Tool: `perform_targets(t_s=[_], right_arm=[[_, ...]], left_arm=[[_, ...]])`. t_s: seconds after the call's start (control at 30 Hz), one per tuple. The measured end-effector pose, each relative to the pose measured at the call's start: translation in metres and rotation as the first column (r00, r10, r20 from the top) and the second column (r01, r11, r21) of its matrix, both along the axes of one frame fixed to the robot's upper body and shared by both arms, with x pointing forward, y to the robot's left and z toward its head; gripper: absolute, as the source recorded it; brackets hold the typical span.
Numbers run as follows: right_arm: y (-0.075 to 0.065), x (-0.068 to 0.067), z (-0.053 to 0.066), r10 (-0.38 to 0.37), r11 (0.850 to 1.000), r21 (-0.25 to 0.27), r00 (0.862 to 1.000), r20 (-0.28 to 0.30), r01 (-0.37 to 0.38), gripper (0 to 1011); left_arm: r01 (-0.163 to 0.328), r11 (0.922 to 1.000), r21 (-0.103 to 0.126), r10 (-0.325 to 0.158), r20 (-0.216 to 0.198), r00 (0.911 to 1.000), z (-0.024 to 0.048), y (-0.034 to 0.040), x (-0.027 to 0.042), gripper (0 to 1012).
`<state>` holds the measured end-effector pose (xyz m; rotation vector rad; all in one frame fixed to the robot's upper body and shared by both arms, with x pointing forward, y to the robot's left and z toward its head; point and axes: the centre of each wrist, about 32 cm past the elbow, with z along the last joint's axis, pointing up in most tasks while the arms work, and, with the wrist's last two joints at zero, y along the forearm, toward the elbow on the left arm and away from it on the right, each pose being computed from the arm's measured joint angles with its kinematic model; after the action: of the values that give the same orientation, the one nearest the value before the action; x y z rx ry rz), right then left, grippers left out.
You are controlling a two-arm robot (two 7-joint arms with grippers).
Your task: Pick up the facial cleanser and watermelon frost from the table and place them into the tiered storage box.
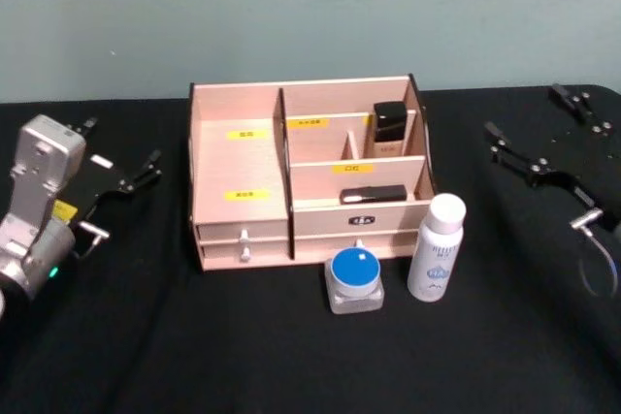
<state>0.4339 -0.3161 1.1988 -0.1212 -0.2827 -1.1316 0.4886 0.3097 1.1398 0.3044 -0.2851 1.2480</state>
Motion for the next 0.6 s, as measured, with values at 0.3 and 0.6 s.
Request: perform_targets(t_s=[0.3, 0.6], right_arm=[[0.001, -0.035, 0.014, 0.059, 0.998, 0.035, 0.998, -0.031, -0.058, 1000], [0.007, -0.066, 0.018, 0.139, 0.988, 0.079, 0.986, -0.096, -0.132, 1000]], left_arm=[[0.000, 1.0000, 0.000, 0.000, 0.000, 1.0000, 0.0000, 0.0000, 0.0000, 1010], [0.000, 1.0000, 0.000, 0.000, 0.000, 1.0000, 0.0000, 0.0000, 0.0000, 1010]])
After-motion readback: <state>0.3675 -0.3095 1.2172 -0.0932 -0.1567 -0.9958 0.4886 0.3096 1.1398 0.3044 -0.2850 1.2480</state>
